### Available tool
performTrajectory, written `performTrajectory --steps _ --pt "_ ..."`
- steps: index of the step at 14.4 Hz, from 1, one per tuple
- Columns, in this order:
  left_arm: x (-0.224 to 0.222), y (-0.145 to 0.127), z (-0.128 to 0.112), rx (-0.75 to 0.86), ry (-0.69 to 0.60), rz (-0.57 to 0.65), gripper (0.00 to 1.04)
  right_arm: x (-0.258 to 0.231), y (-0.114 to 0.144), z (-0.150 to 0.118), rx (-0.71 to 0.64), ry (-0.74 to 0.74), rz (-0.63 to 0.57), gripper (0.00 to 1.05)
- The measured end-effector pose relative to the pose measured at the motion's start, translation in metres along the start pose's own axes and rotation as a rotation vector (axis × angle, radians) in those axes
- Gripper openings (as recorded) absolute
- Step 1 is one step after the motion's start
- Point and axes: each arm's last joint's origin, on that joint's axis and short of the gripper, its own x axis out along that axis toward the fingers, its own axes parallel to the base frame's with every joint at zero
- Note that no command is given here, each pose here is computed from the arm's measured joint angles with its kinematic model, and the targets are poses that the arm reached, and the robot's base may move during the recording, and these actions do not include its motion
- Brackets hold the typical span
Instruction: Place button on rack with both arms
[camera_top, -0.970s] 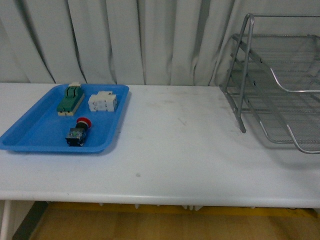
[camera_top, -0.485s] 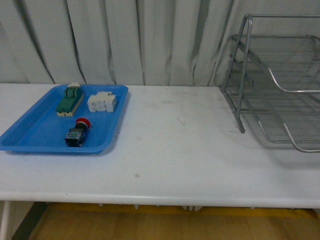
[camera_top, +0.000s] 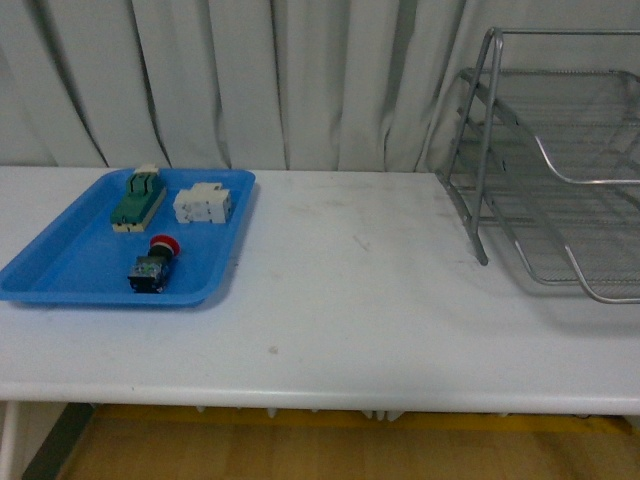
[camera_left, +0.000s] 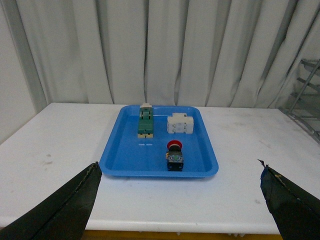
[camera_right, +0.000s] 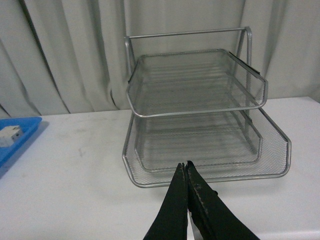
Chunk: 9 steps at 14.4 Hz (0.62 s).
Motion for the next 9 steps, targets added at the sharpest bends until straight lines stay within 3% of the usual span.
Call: performTrajectory --steps 9 --pt "0.0 0.0 0.0 0.0 0.0 0.0 0.98 -0.026 0.038 0.005 -0.059 -0.023 0.004 0.02"
